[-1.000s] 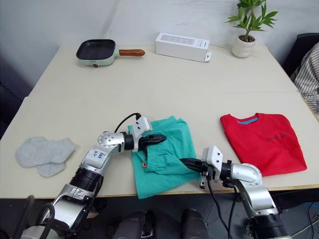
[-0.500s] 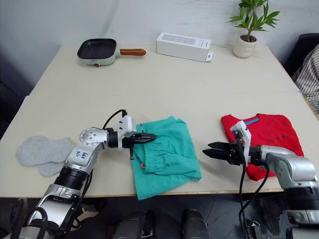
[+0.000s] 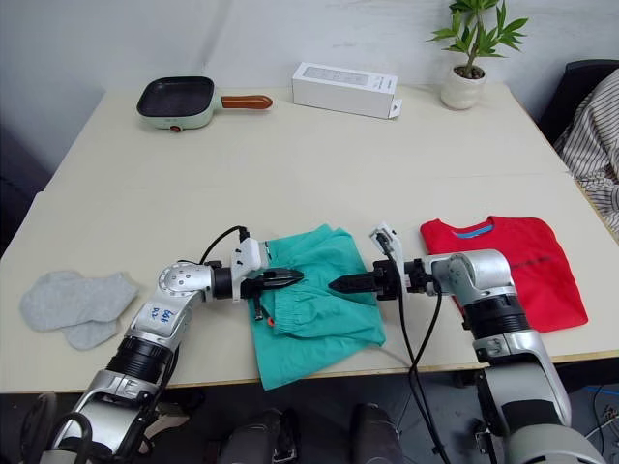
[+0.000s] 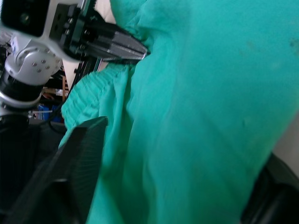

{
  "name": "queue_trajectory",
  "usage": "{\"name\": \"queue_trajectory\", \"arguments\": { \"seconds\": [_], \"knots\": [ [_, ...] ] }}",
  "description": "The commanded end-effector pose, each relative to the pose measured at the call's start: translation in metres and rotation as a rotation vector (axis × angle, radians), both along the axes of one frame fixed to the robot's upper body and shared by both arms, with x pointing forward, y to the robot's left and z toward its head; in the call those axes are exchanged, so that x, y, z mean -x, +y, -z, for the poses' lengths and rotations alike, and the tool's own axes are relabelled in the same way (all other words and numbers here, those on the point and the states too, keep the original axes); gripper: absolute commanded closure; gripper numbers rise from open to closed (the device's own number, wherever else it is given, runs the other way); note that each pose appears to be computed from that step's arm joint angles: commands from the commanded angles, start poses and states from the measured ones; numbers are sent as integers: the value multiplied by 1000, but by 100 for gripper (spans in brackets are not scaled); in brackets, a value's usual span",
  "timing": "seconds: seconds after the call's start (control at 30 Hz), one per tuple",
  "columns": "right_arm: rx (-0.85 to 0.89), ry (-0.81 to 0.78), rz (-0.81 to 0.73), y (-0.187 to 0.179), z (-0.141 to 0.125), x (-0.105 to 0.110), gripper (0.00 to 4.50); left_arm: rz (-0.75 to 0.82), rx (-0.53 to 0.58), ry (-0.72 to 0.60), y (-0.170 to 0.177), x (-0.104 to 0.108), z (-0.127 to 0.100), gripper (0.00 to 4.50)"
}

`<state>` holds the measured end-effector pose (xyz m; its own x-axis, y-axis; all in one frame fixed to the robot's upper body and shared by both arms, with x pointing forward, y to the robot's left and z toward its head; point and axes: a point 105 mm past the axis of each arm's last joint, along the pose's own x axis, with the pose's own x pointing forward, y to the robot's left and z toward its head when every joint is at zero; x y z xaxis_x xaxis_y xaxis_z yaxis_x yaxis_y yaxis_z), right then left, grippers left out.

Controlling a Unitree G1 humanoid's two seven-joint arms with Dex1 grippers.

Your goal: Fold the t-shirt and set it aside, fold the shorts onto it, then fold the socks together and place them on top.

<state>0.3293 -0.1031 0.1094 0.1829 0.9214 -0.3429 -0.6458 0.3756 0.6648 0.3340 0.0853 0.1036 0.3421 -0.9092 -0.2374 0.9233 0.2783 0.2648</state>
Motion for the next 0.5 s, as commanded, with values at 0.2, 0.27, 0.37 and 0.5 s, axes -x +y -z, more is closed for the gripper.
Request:
{"name": "queue_trajectory", "arguments": {
  "seconds": [0.2, 0.27, 0.37, 0.5],
  "knots": [
    [-116, 5, -20, 9, -24, 10, 431, -27, 35, -18, 0, 0, -4, 450],
    [-132, -20, -43, 5, -36, 18, 445, -52, 35, -46, 3, -5, -9, 450],
    [-133, -64, -67, -13, -58, 30, 445, -17, 118, -39, 3, 0, -26, 450],
    [-67, -164, -91, -56, -88, 53, 450, 57, 175, 9, 12, 15, -49, 365]
  ]
}}
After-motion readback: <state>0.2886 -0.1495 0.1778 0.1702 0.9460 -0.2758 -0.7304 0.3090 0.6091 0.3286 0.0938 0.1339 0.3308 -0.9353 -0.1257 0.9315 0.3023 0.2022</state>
